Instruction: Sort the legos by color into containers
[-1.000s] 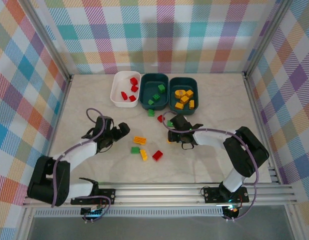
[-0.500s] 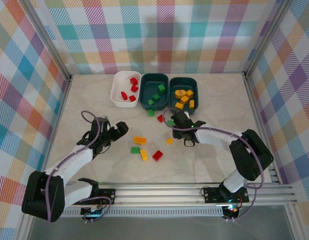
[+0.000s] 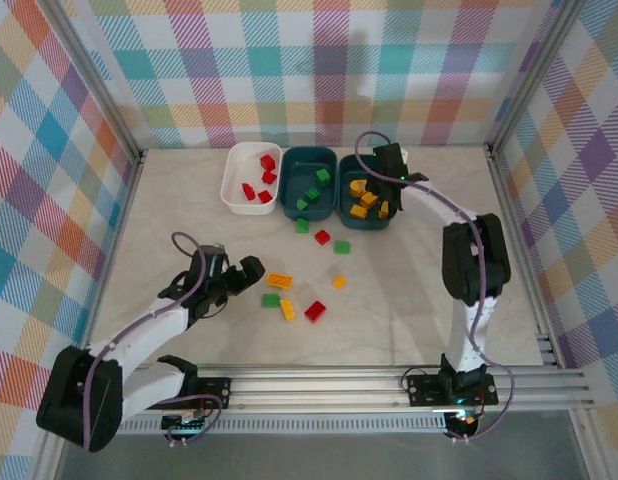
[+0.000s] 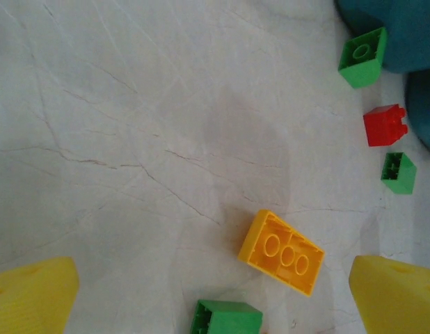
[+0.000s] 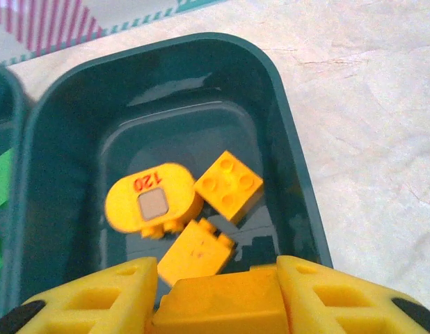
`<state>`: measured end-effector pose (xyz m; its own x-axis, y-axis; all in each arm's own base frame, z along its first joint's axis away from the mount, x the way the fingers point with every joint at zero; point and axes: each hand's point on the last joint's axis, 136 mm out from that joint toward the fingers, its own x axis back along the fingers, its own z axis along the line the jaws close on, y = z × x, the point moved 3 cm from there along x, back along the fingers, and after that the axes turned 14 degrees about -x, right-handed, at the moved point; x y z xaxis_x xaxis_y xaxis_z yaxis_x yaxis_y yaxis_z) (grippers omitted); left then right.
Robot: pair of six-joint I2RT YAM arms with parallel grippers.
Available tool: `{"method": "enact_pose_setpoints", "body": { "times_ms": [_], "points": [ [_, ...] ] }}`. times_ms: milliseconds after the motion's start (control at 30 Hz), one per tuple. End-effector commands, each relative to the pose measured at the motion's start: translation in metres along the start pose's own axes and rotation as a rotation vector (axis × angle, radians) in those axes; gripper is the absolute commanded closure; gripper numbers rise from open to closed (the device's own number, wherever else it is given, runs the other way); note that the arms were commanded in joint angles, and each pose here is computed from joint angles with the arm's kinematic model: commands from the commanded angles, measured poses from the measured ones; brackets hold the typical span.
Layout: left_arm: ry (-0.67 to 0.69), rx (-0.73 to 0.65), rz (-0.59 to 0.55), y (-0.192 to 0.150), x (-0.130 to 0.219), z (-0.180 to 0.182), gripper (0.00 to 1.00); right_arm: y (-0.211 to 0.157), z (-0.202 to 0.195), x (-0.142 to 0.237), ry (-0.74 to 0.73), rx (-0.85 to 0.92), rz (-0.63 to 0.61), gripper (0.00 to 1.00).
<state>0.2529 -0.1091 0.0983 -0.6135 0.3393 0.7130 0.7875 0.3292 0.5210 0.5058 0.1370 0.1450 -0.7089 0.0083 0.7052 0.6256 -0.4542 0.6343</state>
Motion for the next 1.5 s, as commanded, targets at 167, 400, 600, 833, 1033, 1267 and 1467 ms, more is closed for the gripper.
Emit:
{"method": "enact_pose_setpoints", "body": {
  "times_ms": [167,400,600,833,1033,1267,1467],
  "points": [
    [0.049,-0.014,-0.031,-0.002,0.013,0.009,0.0,0.015,0.031,0.0,0.079,0.033,0.062,0.28],
    [0.083,-0.016,-0.027,-0.002,0.003,0.014,0.0,-0.017,0.029,0.065,0.166,0.028,0.037,0.27],
    [0.288,0.09,-0.07,0.004,0.003,0.049,0.0,-0.141,0.077,0.124,0.274,0.226,0.113,0.26],
    [0.377,0.23,-0.046,0.006,0.009,0.083,0.0,-0.248,0.127,0.136,0.381,0.484,0.28,0.23],
    [0.364,0.269,-0.036,-0.003,0.02,0.095,0.0,-0.284,0.134,0.126,0.42,0.715,0.413,0.22],
    [0.323,0.296,-0.068,-0.009,0.026,0.095,0.0,-0.315,0.118,0.109,0.371,0.802,0.498,0.2],
    [0.314,0.301,-0.072,-0.01,0.026,0.094,0.0,-0.32,0.122,0.092,0.348,0.809,0.486,0.2]
  ]
}}
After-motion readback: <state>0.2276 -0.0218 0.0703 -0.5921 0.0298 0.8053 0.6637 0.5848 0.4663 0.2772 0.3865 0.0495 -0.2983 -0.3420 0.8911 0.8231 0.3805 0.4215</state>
